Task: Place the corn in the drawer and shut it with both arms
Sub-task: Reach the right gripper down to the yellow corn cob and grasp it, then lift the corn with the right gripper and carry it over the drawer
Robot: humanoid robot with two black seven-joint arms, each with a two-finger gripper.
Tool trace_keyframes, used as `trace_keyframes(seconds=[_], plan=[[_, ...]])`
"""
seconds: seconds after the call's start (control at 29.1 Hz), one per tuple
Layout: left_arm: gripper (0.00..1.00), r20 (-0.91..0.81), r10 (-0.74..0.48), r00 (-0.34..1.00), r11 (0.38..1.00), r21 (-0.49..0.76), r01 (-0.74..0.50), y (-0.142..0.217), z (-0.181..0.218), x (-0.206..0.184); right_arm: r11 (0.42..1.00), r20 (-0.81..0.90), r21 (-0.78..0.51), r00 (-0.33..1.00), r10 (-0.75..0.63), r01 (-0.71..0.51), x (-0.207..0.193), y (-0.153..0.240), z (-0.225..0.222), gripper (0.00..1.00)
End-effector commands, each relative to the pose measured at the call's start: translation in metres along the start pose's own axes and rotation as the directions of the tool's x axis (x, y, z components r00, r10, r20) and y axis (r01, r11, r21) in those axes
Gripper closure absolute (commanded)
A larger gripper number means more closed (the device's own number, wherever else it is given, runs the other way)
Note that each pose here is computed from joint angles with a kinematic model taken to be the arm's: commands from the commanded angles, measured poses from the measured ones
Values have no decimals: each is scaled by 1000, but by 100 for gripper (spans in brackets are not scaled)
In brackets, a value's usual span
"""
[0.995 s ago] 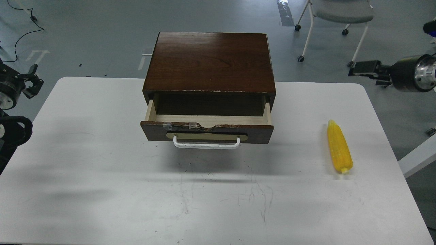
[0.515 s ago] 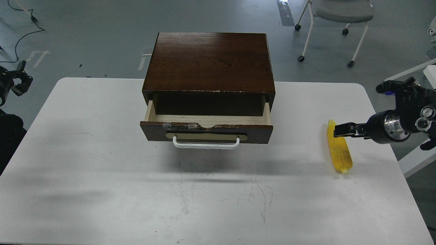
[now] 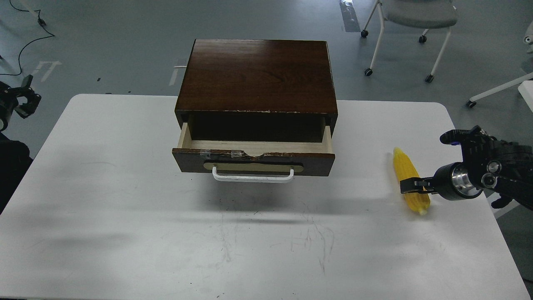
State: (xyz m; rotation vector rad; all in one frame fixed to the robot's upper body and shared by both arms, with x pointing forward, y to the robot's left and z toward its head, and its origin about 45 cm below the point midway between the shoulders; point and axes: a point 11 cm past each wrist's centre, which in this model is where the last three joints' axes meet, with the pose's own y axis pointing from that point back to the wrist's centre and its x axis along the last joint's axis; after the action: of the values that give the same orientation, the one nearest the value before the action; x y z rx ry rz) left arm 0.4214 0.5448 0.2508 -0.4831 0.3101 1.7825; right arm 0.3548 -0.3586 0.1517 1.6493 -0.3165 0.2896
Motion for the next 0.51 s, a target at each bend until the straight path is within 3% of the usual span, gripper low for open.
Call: trace_keyframes(seconds=[0.0,0.21,0.38,0.48], plan=[[2,2,-1,1000,1000,-2,1,-1,2,0,1000,-4,5,1000,23,-23,10,7,-2,84],[3,30,16,999,1000,-18,-16,2,22,11,989,-20,35,990,141,-140,46,69,2,92],[3,39,19,999,1000,-11,-18,3,20,13,931,-171,60,915,364,-359,113,148,-19,94],[3,38,18,999,1000,-11,-18,3,19,12,901,-188,85,881,435,-426,135,174,-31,94]])
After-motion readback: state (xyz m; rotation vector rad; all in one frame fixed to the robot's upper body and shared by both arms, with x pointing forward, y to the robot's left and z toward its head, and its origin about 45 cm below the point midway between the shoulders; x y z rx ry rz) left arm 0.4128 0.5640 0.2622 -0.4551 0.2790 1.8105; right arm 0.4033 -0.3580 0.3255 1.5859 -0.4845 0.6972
